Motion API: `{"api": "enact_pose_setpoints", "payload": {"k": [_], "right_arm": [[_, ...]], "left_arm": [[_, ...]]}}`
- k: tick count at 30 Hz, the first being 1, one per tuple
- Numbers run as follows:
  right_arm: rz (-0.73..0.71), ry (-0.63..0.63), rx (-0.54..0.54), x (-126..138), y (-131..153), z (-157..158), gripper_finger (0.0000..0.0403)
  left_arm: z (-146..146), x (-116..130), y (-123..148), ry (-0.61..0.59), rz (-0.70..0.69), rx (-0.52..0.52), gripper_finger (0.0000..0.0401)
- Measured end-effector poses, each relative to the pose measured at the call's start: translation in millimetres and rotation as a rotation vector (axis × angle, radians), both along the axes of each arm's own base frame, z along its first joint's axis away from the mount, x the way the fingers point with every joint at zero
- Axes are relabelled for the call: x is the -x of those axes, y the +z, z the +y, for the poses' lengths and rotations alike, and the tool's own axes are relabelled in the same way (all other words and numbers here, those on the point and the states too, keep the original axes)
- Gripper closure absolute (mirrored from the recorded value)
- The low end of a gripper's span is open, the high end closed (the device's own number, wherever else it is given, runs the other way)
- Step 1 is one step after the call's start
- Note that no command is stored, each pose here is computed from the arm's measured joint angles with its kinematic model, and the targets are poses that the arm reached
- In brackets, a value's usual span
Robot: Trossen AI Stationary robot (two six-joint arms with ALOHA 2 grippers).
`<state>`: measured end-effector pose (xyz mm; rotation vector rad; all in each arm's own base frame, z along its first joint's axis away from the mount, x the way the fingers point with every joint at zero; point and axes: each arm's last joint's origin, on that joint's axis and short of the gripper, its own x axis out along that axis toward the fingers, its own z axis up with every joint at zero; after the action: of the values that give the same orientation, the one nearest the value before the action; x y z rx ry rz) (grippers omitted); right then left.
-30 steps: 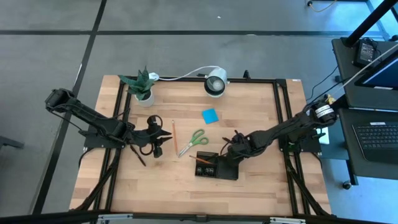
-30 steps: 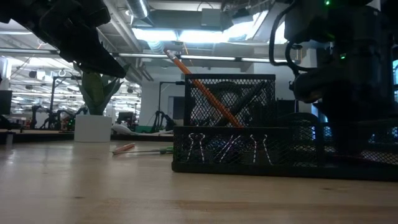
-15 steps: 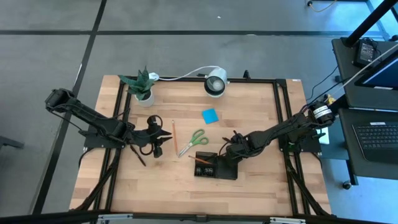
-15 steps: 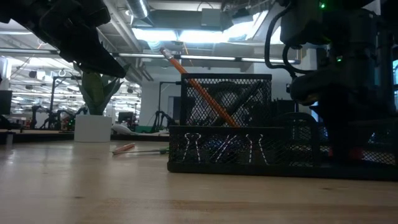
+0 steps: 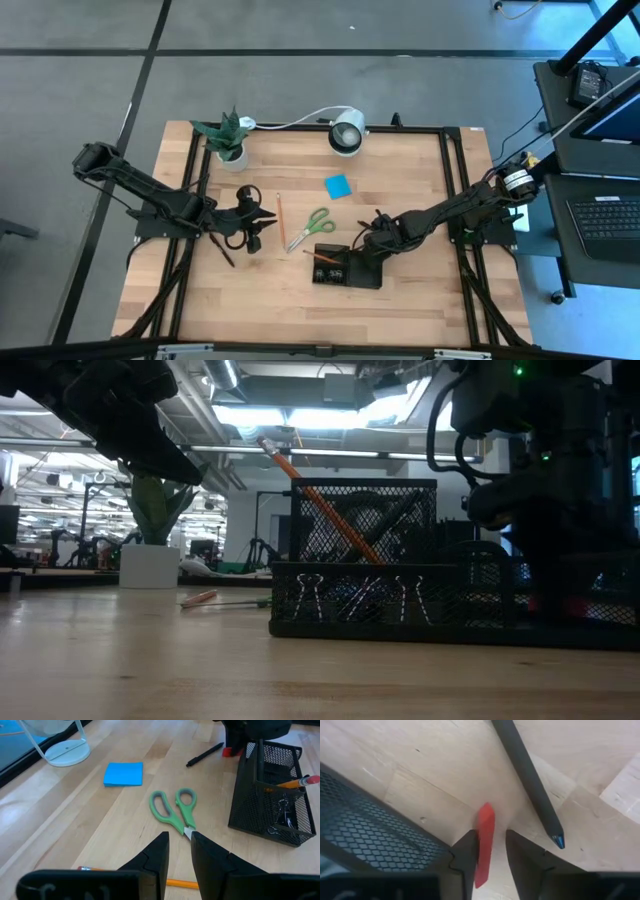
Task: Pick and place office supplies into organizer
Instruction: Put the eraser into the desk organizer
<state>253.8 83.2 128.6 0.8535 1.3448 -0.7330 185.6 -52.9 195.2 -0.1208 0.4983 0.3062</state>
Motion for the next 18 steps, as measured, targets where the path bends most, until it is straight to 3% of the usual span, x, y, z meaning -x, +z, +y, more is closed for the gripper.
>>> {"api": "enact_pose_setpoints", "payload": {"k": [12,18], "right_arm": [[0.019,0.076,0.009,0,3,0,0.0381],[0.119,0.155,0.018,5,38,0,0.0381]], "left_arm": [[0,0,0,0.0,0.0,-0.001,0.0326],[0,0,0,0.0,0.005,-0.003,0.0326]]}}
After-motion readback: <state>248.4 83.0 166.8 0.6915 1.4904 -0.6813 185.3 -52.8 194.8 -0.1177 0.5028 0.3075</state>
